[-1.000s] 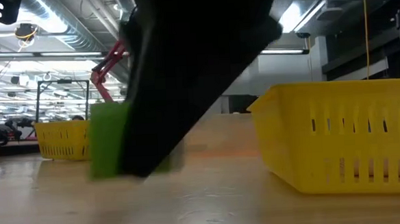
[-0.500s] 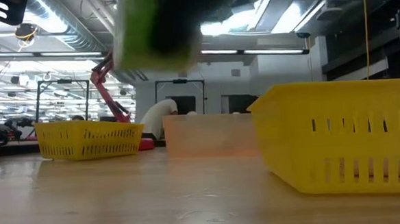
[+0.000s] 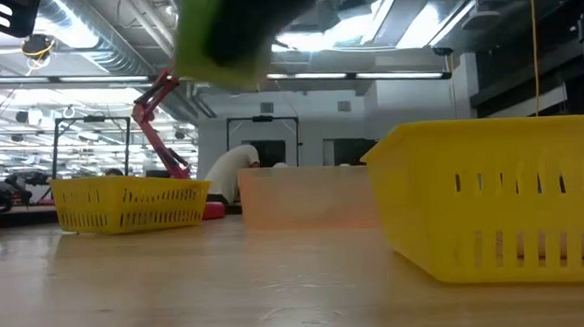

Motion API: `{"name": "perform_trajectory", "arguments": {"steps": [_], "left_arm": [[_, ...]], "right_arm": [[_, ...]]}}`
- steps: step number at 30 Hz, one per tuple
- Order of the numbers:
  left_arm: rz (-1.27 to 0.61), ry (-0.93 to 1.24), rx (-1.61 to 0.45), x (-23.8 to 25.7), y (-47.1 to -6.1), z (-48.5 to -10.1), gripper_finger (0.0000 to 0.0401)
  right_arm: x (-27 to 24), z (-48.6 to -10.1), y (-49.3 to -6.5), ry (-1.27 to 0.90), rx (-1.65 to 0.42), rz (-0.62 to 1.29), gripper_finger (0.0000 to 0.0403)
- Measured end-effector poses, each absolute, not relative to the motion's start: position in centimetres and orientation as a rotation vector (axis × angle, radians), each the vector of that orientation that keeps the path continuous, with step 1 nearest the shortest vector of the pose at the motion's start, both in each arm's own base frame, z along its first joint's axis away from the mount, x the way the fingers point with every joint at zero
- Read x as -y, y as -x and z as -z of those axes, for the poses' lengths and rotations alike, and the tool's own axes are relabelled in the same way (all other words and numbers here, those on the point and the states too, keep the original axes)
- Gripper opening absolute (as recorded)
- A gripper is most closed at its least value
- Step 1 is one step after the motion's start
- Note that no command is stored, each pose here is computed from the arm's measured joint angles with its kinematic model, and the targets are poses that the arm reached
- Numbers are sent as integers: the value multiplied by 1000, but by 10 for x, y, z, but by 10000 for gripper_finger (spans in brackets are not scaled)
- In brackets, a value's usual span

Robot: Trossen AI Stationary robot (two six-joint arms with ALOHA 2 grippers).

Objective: Pick and place items into bin
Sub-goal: Put the green charger adapter into the right yellow bin

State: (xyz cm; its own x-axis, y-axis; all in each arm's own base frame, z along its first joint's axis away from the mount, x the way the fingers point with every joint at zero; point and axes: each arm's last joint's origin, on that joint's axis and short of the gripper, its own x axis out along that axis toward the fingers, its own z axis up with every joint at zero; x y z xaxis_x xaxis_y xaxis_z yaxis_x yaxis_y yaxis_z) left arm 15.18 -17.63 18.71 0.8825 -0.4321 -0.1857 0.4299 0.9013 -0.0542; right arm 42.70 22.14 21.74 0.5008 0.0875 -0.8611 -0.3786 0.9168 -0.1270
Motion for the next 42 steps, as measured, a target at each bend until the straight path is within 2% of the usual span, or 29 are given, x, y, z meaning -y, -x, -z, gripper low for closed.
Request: {"name": "perform_trajectory", "arguments": {"steps": [4,8,21,31,42], "left_arm": [[448,18,-199,176,-152,-187,3],[452,19,-202,177,-151,-187,2],[445,5,-212,176,-151,-185,4],[422,1,-212,175,-152,-185,4],[221,-40,-176,170,-154,-186,5]], "right_arm": [[-220,-228,-425,289,-898,-276,123],[-215,-221,-415,271,-833,-281,123],[-181,-232,-354,127,-646,-213,123],[-169,-220,-309,55,-603,-171,123],[-167,-230,-269,3,-635,-70,123]]}}
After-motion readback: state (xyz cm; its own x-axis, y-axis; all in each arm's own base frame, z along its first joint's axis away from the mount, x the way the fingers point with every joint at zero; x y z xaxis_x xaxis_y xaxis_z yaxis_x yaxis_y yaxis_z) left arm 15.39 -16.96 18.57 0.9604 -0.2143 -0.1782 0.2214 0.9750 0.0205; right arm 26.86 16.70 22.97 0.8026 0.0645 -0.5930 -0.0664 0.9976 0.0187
